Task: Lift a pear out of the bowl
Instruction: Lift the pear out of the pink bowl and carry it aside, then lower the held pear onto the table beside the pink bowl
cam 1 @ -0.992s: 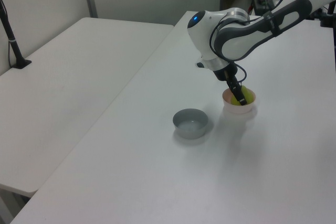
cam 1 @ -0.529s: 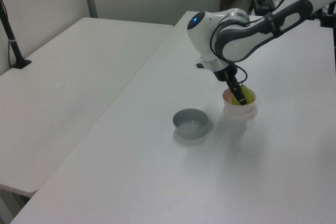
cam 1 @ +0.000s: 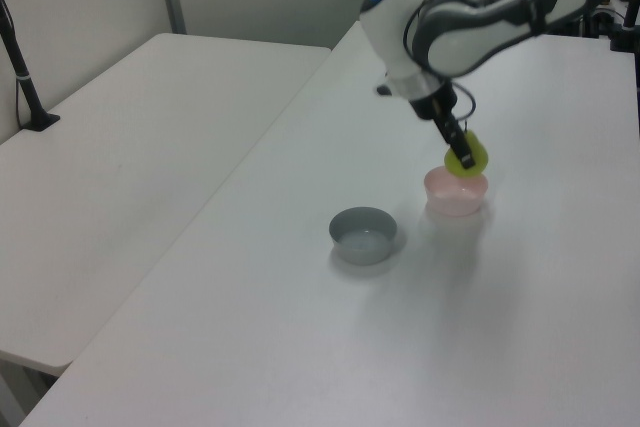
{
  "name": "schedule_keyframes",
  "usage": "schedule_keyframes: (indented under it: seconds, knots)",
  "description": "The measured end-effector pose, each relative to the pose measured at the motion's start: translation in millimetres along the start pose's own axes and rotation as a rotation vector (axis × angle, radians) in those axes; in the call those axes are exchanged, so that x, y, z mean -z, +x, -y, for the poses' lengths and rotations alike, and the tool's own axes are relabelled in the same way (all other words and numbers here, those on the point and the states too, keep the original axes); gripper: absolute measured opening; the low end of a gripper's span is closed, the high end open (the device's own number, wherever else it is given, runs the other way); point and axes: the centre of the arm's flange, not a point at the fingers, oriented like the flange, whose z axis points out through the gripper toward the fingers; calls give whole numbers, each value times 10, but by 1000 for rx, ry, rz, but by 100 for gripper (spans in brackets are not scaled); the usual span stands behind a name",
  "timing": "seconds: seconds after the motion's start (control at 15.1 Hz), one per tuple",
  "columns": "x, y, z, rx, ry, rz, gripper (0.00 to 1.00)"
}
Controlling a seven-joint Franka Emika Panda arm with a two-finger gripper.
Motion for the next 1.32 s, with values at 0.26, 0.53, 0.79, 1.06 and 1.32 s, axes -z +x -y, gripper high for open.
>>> schedule_keyframes:
  seconds: [0.26,0.53,0.79,1.06,1.32]
  knots:
    - [474,-395,-28,-9,34,-38,67]
    - [557,-696,-405,-65,63,-52,67]
    - [472,-1116,-1223,-152,101,-74,67]
    - [180,-1343,-1902,-233,98,-101,67]
    - [-324,-1000,-2140,-240,79,-81,67]
